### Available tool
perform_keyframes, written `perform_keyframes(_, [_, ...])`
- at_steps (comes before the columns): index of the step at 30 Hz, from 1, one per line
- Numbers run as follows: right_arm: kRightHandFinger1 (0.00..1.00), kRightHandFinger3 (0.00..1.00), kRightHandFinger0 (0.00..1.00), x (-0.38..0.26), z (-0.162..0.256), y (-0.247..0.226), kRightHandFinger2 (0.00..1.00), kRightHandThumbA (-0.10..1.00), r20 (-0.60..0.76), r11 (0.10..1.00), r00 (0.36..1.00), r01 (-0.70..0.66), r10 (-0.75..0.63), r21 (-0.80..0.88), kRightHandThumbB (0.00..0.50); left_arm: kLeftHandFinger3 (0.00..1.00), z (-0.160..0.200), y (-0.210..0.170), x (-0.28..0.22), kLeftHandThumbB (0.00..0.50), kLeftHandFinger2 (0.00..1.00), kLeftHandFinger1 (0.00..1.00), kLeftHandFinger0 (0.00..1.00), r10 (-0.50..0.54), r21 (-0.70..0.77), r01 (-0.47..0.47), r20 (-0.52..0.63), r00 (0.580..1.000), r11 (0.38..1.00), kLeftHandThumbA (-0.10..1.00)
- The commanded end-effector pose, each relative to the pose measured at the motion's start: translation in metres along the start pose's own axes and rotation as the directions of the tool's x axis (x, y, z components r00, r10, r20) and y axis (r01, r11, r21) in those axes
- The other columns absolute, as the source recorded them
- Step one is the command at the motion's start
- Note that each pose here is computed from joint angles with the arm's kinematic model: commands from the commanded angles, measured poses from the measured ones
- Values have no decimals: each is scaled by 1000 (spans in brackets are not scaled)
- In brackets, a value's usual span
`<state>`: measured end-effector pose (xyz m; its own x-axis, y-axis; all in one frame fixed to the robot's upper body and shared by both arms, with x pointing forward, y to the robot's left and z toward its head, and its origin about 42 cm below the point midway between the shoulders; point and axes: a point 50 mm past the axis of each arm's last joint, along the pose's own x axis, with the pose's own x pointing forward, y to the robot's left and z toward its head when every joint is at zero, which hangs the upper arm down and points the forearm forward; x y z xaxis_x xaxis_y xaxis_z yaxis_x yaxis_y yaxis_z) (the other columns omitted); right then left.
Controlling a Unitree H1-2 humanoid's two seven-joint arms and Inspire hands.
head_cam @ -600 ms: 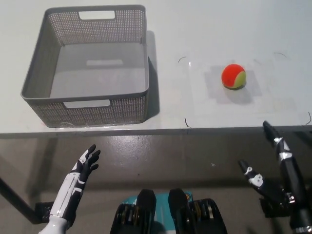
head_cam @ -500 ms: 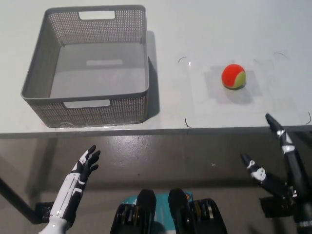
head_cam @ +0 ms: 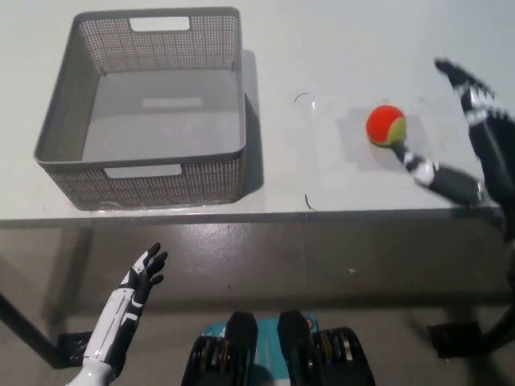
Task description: Use the right hand to pick up a tennis ball and put it into a container on the left side
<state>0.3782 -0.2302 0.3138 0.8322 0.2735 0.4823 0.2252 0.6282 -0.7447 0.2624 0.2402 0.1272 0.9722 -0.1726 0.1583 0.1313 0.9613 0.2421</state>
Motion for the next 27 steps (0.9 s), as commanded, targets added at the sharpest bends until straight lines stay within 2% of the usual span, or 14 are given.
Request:
perform_keyframes(1, [1000, 1000, 1000, 72, 13, -37, 1000, 783, -105, 970, 994, -65, 42, -233, 462, 1000, 8, 7, -3, 244, 1000, 1000, 1000, -43, 29, 40, 107, 993, 999, 1000])
perform_keyframes(3, [1000, 1000, 1000, 87, 12, -40, 1000, 769, -128, 965, 989, -106, 77, -239, 470, 1000, 8, 7, -3, 250, 1000, 1000, 1000, -44, 26, 41, 114, 992, 999, 1000])
perform_keyframes(4, [1000, 1000, 1000, 97, 11, -39, 1000, 723, -140, 965, 985, -127, 97, -228, 433, 1000, 8, 7, -3, 251, 1000, 1000, 1000, -50, 22, 48, 122, 991, 999, 1000])
perform_keyframes(5, [1000, 1000, 1000, 114, 11, -37, 1000, 755, -172, 955, 976, -173, 134, -239, 464, 1000, 8, 7, -3, 249, 1000, 1000, 1000, -59, 21, 57, 125, 990, 998, 1000])
perform_keyframes(10, [1000, 1000, 1000, 153, 8, -27, 1000, 800, -266, 925, 938, -290, 224, -244, 489, 1000, 7, 6, -4, 243, 1000, 1000, 1000, -71, 30, 68, 136, 988, 997, 1000])
perform_keyframes(13, [1000, 1000, 1000, 176, -5, -12, 1000, 732, -313, 916, 908, -349, 279, -197, 478, 1000, 8, 5, -7, 249, 1000, 1000, 1000, -78, 20, 76, 142, 987, 997, 1000])
perform_keyframes(16, [1000, 1000, 1000, 197, -11, -5, 1000, 685, -371, 909, 872, -393, 319, -142, 500, 1000, 9, 4, -5, 253, 1000, 1000, 1000, -79, 22, 77, 148, 986, 997, 1000])
perform_keyframes(21, [1000, 1000, 1000, 218, -25, 2, 1000, 687, -443, 893, 828, -434, 343, -119, 500, 1000, 10, 4, -5, 258, 1000, 1000, 1000, -85, 28, 81, 155, 984, 996, 1000])
perform_keyframes(22, [1000, 1000, 1000, 220, -27, 5, 1000, 680, -450, 890, 822, -441, 349, -115, 470, 1000, 9, 4, -7, 260, 1000, 1000, 1000, -82, 26, 79, 153, 985, 996, 1000])
perform_keyframes(23, [1000, 1000, 1000, 223, -30, 7, 1000, 715, -472, 883, 807, -455, 356, -112, 496, 1000, 9, 4, -8, 253, 1000, 1000, 1000, -82, 25, 79, 158, 984, 997, 1000])
perform_keyframes(27, [1000, 1000, 1000, 225, -40, 10, 1000, 757, -508, 872, 769, -485, 388, -68, 482, 1000, 9, 4, -8, 258, 1000, 1000, 1000, -87, 24, 84, 160, 983, 996, 998])
